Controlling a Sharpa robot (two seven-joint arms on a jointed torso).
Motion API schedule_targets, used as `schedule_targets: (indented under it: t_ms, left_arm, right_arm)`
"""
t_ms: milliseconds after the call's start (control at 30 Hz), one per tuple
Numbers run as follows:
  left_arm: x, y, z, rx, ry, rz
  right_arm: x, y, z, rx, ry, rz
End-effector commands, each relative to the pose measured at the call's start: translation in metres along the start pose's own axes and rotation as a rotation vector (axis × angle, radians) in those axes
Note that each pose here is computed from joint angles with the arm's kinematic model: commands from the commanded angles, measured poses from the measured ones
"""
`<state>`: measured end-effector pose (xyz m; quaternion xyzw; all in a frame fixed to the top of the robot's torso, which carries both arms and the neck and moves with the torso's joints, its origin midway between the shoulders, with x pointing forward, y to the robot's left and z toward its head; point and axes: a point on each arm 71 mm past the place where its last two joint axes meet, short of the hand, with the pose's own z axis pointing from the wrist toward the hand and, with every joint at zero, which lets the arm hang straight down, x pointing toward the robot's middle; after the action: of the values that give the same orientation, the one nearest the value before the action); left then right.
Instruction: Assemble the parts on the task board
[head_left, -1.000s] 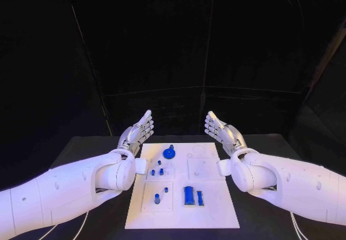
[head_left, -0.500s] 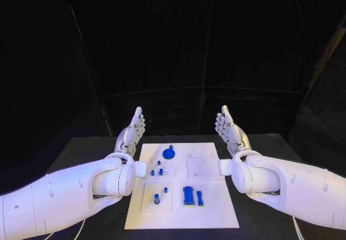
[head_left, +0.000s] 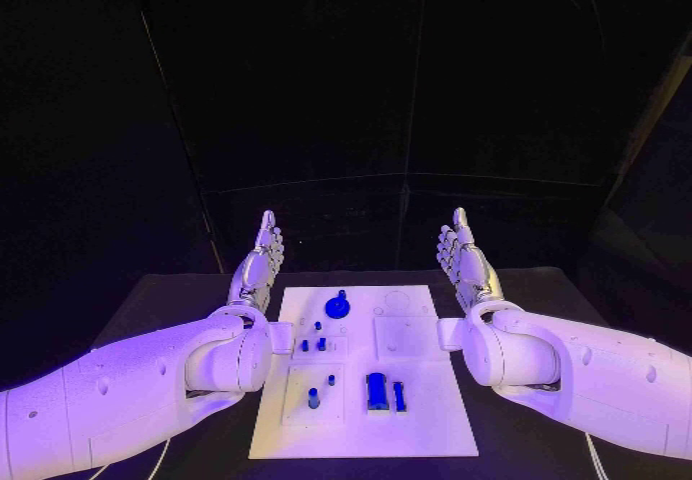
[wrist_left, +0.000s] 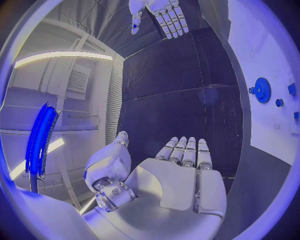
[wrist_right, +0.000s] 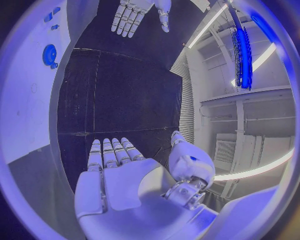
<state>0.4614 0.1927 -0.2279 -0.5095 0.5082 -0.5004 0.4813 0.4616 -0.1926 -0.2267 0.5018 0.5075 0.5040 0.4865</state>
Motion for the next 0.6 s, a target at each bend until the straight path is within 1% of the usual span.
schedule_targets:
  t_ms: [33,600]
  left_arm:
    - [0.0004,-0.0037,0.0002,0.035,0.0,0.011]
    - [0.0004,-0.0037,0.0002,0.035,0.0,0.011]
  right_arm:
    - [0.0001,0.0025,0.0001,-0.018,-0.006,-0.002]
    - [0.0001,0.0025,0.0001,-0.018,-0.006,-0.002]
